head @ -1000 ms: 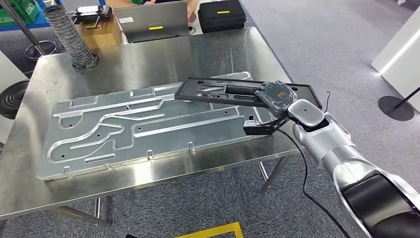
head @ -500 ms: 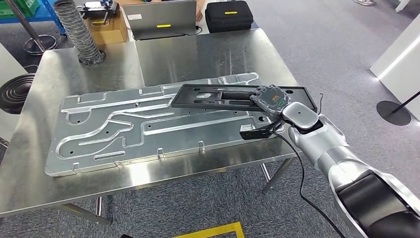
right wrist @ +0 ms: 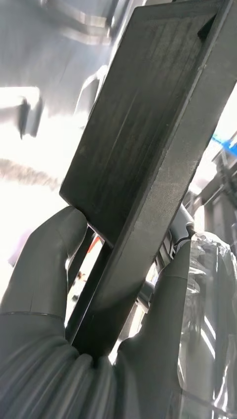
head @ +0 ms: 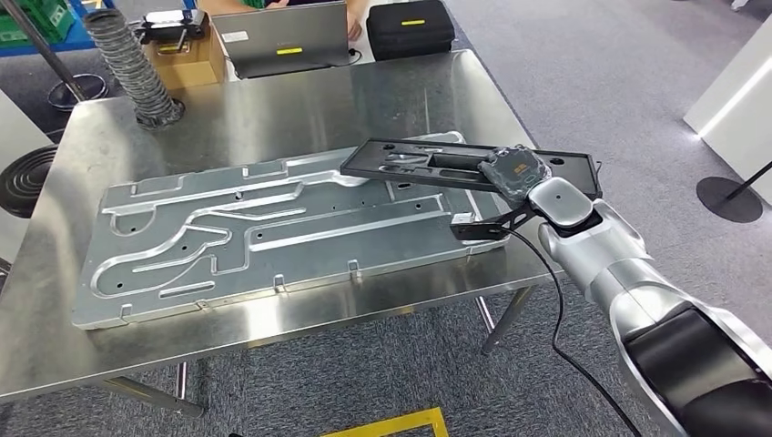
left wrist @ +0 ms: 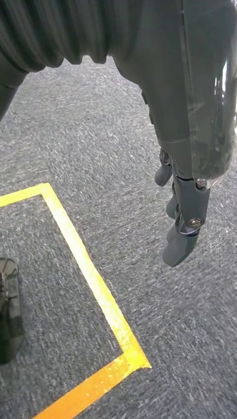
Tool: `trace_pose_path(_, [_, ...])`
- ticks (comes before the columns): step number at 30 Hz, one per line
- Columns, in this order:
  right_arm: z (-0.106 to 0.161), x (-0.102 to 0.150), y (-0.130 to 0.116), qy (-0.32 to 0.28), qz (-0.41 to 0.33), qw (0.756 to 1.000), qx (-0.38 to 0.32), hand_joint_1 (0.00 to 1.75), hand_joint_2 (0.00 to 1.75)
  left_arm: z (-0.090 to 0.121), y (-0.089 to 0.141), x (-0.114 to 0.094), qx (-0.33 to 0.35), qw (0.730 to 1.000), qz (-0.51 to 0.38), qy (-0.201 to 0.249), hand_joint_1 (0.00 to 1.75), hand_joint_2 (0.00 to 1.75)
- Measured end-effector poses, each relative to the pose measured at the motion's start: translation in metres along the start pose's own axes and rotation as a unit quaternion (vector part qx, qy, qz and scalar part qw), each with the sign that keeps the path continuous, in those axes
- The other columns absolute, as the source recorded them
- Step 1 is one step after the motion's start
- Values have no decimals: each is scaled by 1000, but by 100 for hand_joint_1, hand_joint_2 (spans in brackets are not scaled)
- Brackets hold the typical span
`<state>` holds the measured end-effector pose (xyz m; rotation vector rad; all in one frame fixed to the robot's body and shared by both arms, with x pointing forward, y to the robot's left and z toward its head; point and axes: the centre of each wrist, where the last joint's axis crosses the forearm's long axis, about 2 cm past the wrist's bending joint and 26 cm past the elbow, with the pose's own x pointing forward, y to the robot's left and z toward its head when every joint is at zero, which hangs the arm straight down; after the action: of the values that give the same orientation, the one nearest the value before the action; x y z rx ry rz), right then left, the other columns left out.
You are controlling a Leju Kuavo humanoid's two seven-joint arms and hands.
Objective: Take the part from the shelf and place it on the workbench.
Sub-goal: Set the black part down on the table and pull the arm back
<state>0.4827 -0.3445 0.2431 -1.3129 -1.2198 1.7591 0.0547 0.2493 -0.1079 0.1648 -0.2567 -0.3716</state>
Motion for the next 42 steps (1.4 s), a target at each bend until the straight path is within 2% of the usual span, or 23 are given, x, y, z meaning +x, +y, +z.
trace_pose_path(6, [2,-13,0,34,-6,999,21,175,175,0,1,-1,0,1000,-2,1,0,175])
trace_pose_path(21, [6,-15,8,38,-14,999,32,175,175,-1,3,1,1,1000,-3,-3,0,175])
trace_pose_path(25, [5,-13,8,34,-18,999,31,0,0,-1,3,1,1,1000,-5,-3,0,175])
trace_pose_path(28, [5,-11,10,30,-20,999,33,0,0,-1,3,-1,9,1000,-9,-1,0,175])
trace_pose_path(32, [5,-10,11,29,-24,999,33,0,0,-1,4,1,20,1000,-7,-5,0,0])
trace_pose_path(42, [8,-9,16,30,-35,998,37,0,0,-1,4,0,6,1000,-5,-6,0,0])
